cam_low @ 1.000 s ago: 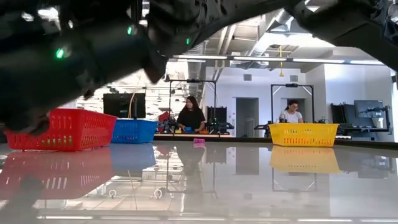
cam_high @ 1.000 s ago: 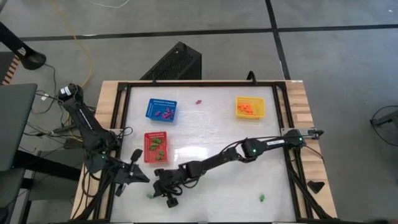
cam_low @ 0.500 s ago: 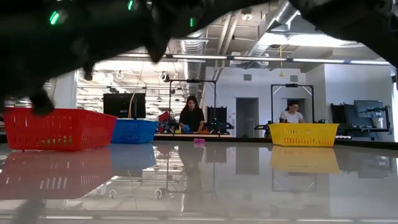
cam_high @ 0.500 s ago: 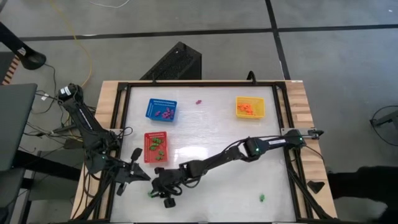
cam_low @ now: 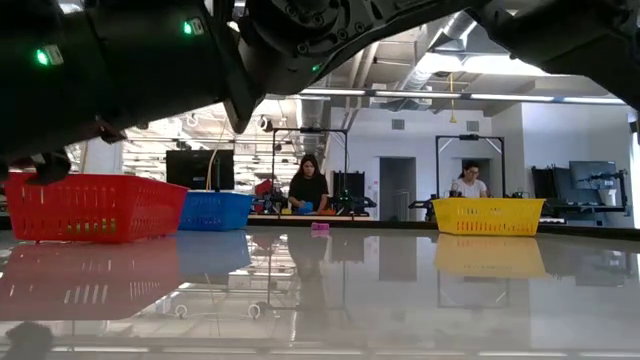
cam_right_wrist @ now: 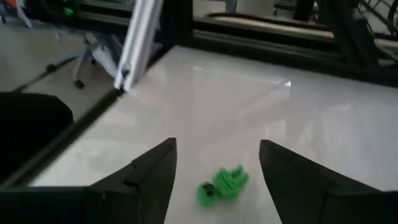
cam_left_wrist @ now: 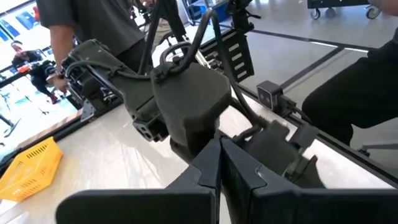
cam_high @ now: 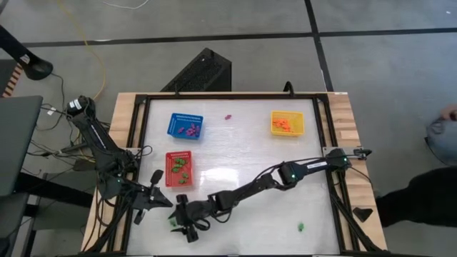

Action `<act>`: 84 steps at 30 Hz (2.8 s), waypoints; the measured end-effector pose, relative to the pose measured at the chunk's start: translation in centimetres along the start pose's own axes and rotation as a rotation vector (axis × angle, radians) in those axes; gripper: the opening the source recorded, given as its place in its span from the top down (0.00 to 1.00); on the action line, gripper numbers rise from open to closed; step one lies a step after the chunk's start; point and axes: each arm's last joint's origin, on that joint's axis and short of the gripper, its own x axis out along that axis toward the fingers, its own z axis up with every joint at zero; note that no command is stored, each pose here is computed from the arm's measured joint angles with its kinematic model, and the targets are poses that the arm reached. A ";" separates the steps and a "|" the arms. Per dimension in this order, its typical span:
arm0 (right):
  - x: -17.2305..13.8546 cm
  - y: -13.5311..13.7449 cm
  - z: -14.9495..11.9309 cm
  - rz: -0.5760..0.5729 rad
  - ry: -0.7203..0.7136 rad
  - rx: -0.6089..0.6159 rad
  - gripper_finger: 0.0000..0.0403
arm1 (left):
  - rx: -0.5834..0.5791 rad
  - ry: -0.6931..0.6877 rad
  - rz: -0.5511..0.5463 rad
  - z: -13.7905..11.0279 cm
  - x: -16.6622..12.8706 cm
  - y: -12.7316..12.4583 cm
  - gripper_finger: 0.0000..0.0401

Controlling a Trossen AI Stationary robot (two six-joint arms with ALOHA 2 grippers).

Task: Sort Halloween decoration
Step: Put the green skeleton toy into the red bin

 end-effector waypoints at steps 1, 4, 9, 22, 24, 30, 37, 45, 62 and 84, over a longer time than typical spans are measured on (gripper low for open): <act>0.0 0.0 0.0 0.000 -0.005 0.006 0.35 | 0.000 0.000 0.000 0.0 0.0 0.0 1.00; 0.5 0.3 -0.9 0.004 -0.040 0.044 0.35 | 0.000 0.000 0.000 0.0 0.0 0.0 1.00; 1.4 1.0 -3.3 -0.062 -0.055 0.067 0.35 | 0.000 0.001 0.000 0.0 0.0 0.0 1.00; 1.3 1.0 -3.6 -0.149 0.009 0.035 0.40 | 0.005 0.011 -0.004 -0.1 0.0 0.0 1.00; 1.3 1.0 -3.6 -0.148 0.009 0.034 0.45 | 0.006 0.013 -0.004 -0.2 0.0 0.0 1.00; 1.3 1.0 -3.6 -0.148 0.009 0.032 0.59 | -0.001 0.014 -0.004 -0.2 0.0 0.0 1.00; 1.3 1.0 -3.5 -0.148 0.004 0.007 0.71 | -0.004 0.014 -0.003 -0.2 0.0 0.0 1.00; 1.2 0.0 -3.2 -0.081 0.007 0.022 0.76 | -0.004 0.014 -0.003 -0.2 0.0 0.0 1.00; -9.8 -8.3 6.7 0.035 0.590 0.058 0.76 | 0.001 0.023 0.010 -0.2 0.0 0.0 1.00; -16.0 -21.9 8.6 0.001 0.493 0.185 0.76 | 0.011 0.024 0.022 -0.2 0.0 0.0 1.00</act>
